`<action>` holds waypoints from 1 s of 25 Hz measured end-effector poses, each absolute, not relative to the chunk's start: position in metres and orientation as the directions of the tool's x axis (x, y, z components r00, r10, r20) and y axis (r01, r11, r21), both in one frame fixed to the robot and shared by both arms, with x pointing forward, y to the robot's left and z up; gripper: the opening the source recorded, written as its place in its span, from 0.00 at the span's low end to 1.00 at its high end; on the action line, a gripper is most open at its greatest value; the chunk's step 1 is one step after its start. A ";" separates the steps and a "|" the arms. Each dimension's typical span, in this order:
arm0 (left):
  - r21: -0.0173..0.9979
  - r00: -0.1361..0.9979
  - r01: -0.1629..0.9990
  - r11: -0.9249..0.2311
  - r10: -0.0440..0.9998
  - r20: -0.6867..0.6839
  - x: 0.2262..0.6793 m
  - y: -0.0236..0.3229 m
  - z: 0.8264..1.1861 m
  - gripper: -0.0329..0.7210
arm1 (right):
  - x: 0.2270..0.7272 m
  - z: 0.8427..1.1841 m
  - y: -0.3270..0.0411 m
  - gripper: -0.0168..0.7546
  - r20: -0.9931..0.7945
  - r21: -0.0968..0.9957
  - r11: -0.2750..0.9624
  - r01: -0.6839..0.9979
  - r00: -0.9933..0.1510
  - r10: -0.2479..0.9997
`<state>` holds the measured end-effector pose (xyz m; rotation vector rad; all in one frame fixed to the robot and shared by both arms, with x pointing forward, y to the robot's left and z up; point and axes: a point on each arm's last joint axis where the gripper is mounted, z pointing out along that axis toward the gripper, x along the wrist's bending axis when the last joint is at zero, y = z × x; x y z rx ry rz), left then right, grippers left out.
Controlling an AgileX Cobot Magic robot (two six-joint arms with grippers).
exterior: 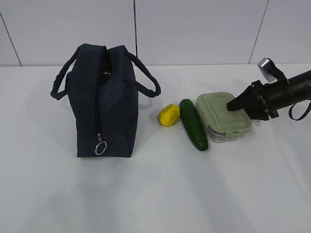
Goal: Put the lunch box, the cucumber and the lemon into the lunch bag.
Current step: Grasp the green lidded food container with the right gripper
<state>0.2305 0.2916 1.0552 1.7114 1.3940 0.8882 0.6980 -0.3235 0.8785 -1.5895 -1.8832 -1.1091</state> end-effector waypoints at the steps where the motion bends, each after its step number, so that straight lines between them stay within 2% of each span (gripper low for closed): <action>1: 0.874 0.168 0.468 -0.132 0.984 0.058 0.231 0.292 1.055 0.34 | 0.698 0.878 -0.323 0.61 0.758 0.291 0.021 0.956 -0.244 0.605; 5: 0.873 0.167 0.469 -0.133 0.984 0.060 0.231 0.292 1.055 0.34 | 0.697 0.879 -0.323 0.54 0.764 0.283 0.022 0.959 -0.239 0.599; 9: 0.862 0.184 0.477 -0.170 0.979 0.090 0.234 0.292 1.057 0.34 | 0.697 0.879 -0.323 0.52 0.765 0.281 0.022 0.959 -0.238 0.599; 12: 0.830 0.199 0.526 -0.184 0.976 0.090 0.246 0.292 1.064 0.34 | 0.697 0.879 -0.323 0.52 0.765 0.281 0.022 0.959 -0.238 0.599; 20: 0.725 0.245 0.678 -0.125 0.967 -0.063 0.314 0.281 1.103 0.36 | 0.697 0.879 -0.323 0.52 0.767 0.276 0.018 0.961 -0.231 0.599; 25: 0.605 0.248 0.787 -0.120 0.960 -0.132 0.374 0.276 1.109 0.46 | 0.697 0.879 -0.323 0.52 0.767 0.276 0.018 0.961 -0.232 0.598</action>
